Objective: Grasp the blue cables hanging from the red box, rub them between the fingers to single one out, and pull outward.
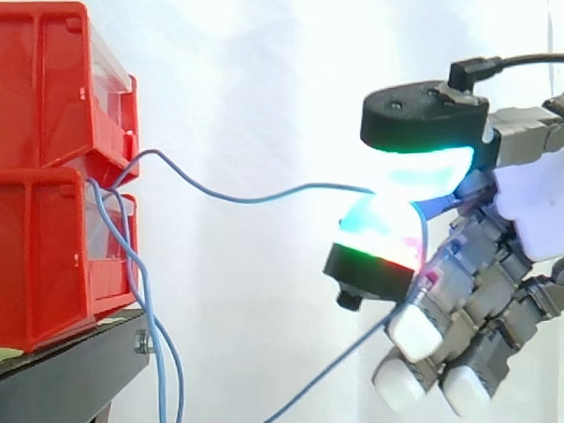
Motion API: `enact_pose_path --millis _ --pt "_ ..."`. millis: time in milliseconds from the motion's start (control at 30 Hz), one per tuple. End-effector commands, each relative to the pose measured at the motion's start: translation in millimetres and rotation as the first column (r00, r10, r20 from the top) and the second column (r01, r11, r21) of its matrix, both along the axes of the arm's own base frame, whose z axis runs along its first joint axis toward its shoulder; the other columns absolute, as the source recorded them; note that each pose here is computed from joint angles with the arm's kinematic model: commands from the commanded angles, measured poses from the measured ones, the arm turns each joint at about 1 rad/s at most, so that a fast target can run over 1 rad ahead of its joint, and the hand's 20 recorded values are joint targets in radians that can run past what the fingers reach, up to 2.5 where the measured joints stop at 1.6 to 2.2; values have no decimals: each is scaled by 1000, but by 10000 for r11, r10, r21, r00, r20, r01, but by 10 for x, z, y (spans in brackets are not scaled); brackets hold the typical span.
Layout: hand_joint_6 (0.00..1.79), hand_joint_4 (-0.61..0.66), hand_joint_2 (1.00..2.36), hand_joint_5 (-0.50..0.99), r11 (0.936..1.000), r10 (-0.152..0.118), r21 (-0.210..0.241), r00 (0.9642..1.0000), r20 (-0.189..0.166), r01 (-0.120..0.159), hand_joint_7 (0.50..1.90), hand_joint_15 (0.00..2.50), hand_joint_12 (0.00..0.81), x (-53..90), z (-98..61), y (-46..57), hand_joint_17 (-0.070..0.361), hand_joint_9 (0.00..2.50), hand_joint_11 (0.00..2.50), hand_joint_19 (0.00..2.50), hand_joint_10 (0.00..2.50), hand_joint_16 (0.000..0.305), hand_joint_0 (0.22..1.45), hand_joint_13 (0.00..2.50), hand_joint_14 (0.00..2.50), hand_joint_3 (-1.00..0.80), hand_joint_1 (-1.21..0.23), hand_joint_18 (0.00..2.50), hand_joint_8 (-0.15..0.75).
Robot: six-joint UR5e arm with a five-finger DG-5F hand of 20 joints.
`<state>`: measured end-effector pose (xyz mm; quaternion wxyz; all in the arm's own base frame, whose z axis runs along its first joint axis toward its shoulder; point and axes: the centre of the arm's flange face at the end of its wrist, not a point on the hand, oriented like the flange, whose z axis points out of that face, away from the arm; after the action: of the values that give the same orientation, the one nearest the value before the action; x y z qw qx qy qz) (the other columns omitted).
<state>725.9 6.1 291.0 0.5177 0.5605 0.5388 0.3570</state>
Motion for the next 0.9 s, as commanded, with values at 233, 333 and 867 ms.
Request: enact_pose_path --millis 233,333,867 --pt "913 -187 1005 -68 9999 3 129 9985 552 -10 1090 224 474 55 2 23 142 401 0 218 0 63 590 711 7 33 -897 797 281" --pt "914 -222 1004 -70 9999 6 110 9986 534 -12 1071 196 472 52 -4 22 144 332 0 211 0 64 590 678 6 33 -898 774 257" --pt "913 -132 1003 -69 9999 -38 99 9986 521 33 1075 274 479 50 -5 17 145 810 201 256 5 64 592 797 9 32 -886 825 376"
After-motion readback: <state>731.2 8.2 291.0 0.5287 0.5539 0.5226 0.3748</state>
